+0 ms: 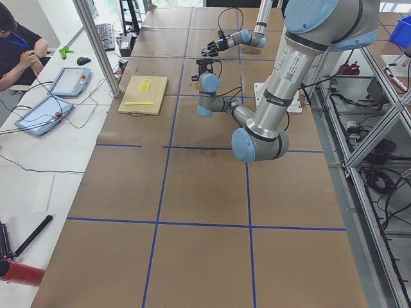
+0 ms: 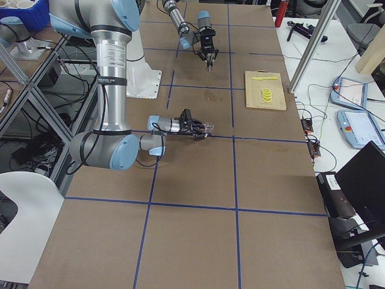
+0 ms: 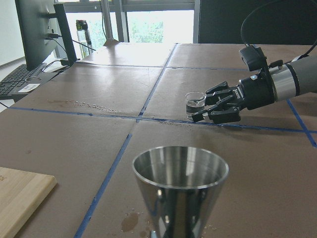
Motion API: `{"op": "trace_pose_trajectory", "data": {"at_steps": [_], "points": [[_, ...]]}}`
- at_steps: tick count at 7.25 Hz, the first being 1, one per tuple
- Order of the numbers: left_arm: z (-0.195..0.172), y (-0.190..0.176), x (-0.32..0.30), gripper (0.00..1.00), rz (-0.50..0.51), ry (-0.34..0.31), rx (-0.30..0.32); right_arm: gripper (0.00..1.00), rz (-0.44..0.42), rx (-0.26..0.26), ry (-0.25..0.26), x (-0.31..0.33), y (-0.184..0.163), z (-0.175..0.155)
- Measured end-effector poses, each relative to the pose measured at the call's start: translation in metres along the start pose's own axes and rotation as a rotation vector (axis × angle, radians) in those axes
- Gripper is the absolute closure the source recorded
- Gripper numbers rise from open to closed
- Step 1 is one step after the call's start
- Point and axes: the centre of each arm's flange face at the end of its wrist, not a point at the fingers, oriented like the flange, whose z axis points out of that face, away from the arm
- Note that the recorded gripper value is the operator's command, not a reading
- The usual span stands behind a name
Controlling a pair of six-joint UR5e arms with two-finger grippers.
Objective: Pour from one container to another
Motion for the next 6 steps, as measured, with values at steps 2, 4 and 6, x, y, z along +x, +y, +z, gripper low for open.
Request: {"op": "trace_pose_trajectory", "data": {"at_steps": [2, 4, 6], "points": [[0.0, 0.0, 0.0, 1.0, 0.0, 0.0, -0.001, 1.0, -0.044, -0.017, -0.051, -0.003, -0.021, 0.006], [0.0, 0.001, 0.0, 1.0, -0.001, 0.0, -0.002, 1.0, -0.13, 0.024, -0.102, -0.03, -0.06, 0.006], [0.0, 0.003, 0.0, 1.0, -0.002, -0.001, -0.006, 1.0, -0.109, 0.066, -0.132, -0.075, -0.091, 0.014]]}}
